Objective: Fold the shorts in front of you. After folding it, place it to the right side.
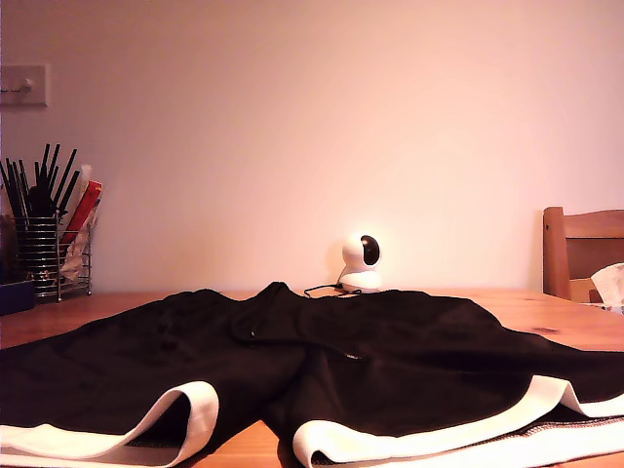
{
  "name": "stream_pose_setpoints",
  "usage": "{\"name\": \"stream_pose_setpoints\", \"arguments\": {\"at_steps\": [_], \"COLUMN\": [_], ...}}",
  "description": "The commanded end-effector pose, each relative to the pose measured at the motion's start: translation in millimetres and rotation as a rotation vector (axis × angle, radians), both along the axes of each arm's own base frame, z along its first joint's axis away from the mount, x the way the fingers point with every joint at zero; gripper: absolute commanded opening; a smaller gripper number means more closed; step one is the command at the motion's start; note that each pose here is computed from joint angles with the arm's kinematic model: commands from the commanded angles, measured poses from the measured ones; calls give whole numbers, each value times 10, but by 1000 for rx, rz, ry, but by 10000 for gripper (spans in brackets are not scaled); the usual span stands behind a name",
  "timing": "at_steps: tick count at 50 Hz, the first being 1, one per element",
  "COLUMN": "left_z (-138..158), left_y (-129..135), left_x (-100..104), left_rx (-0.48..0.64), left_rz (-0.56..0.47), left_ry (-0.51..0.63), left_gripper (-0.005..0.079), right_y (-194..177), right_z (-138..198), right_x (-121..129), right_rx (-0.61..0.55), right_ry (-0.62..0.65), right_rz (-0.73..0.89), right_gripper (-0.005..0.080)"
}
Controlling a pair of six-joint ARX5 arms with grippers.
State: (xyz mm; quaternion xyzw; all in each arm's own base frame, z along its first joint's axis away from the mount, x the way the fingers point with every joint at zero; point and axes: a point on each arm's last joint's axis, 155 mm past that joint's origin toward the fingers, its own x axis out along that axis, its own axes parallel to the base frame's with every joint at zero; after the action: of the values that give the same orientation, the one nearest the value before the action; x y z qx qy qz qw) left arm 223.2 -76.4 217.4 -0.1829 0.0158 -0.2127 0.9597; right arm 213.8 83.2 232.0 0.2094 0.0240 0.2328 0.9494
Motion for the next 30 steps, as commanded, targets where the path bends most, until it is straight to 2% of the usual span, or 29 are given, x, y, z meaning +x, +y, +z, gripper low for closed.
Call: {"name": "stream_pose_setpoints", "arguments": {"at_steps": [1, 13, 22, 30], "left_z": [-33, -135, -250, -388], "left_y": [-49, -191, -377, -458], "left_x": [-6, -8, 15, 66], "left_rx": [-4, -4, -5, 42], "left_rz": [-31, -120, -245, -308], "left_ry": [50, 234, 370, 450], "left_gripper": [-19, -19, -19, -19], "right_y": [53, 257, 377, 474], "right_z": [1, -100, -137, -136], "right_x": [-13, -46, -1, 48], "right_rx": [2, 7, 20, 40], "right_ry": [32, 185, 286, 370], "right_rz": [34, 165, 249, 322], "right_gripper": [-12, -12, -12, -12]}}
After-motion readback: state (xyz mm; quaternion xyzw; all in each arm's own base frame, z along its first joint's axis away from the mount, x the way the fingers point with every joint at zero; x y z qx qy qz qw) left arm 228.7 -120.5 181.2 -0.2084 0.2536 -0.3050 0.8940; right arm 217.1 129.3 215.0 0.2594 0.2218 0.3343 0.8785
